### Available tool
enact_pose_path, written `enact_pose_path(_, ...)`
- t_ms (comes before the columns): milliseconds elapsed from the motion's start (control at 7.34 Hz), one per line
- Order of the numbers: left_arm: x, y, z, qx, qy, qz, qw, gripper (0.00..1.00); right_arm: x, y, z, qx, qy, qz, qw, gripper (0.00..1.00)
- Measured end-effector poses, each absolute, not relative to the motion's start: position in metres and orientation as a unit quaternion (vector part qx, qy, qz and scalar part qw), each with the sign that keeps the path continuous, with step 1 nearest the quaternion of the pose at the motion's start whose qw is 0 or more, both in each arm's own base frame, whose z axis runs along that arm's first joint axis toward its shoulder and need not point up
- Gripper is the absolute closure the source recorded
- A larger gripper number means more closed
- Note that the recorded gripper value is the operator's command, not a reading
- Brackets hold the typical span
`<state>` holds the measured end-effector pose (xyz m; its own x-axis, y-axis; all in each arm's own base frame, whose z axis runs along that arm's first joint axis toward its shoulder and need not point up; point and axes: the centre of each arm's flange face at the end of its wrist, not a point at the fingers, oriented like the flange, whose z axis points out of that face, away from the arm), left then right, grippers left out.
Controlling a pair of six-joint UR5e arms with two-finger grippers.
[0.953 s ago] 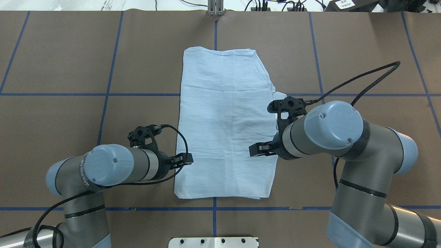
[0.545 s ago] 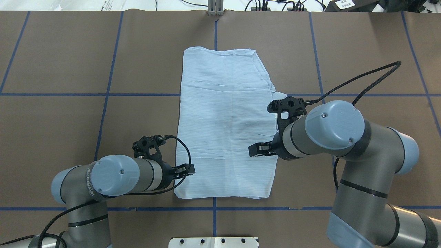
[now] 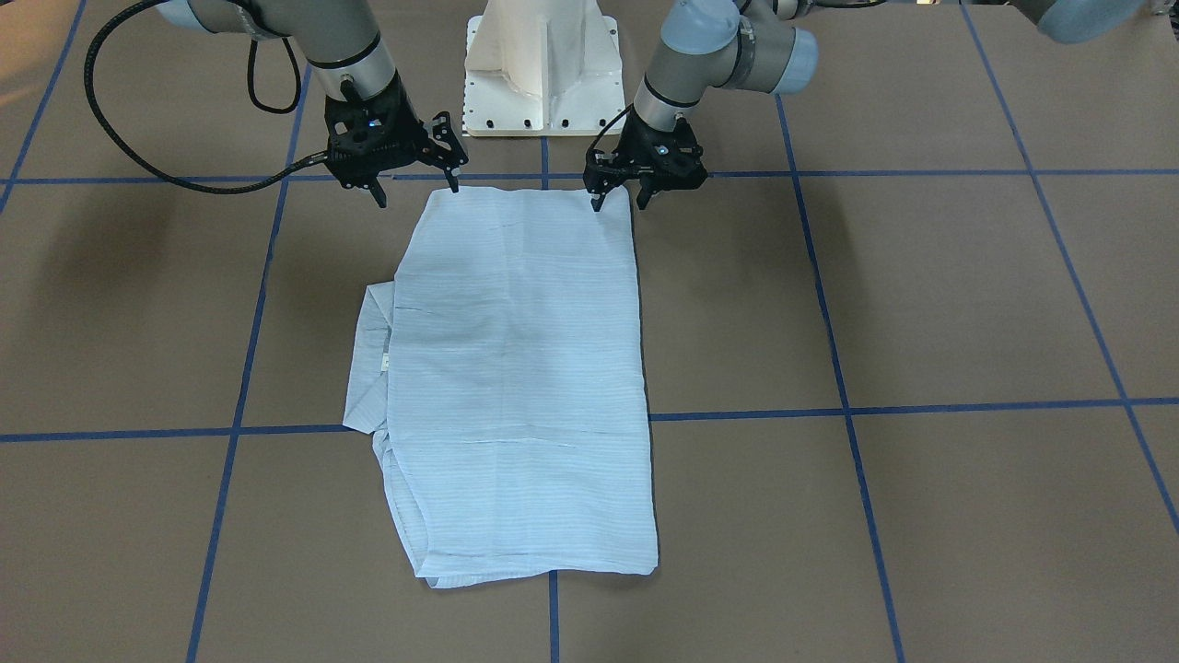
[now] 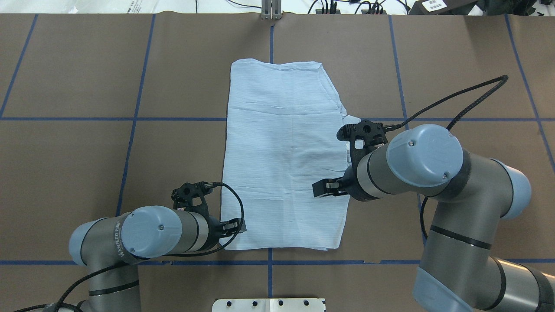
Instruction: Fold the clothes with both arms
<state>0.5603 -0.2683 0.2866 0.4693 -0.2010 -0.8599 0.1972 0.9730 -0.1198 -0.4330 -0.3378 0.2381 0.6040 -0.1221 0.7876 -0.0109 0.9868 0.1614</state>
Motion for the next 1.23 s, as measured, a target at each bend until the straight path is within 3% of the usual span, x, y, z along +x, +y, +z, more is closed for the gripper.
enact_pose_path(545, 0.563, -0.261, 0.284, -0.007, 0.502, -0.115, 0.857, 0.36, -0.427, -0.342, 0.237, 0.071, -0.447, -0.028, 0.891, 0.00)
enact_pose_path(1090, 0.566, -0.256, 0.282, -0.011, 0.498, -0.112, 0.860, 0.36, -0.420, -0.344, 0.239, 0.067, -0.449, -0.026, 0.891, 0.00)
enact_pose_path(1226, 0.568, -0.254, 0.282, -0.012, 0.497, -0.110, 0.860, 0.44, -0.419, -0.344, 0.239, 0.065, -0.449, -0.027, 0.891, 0.00)
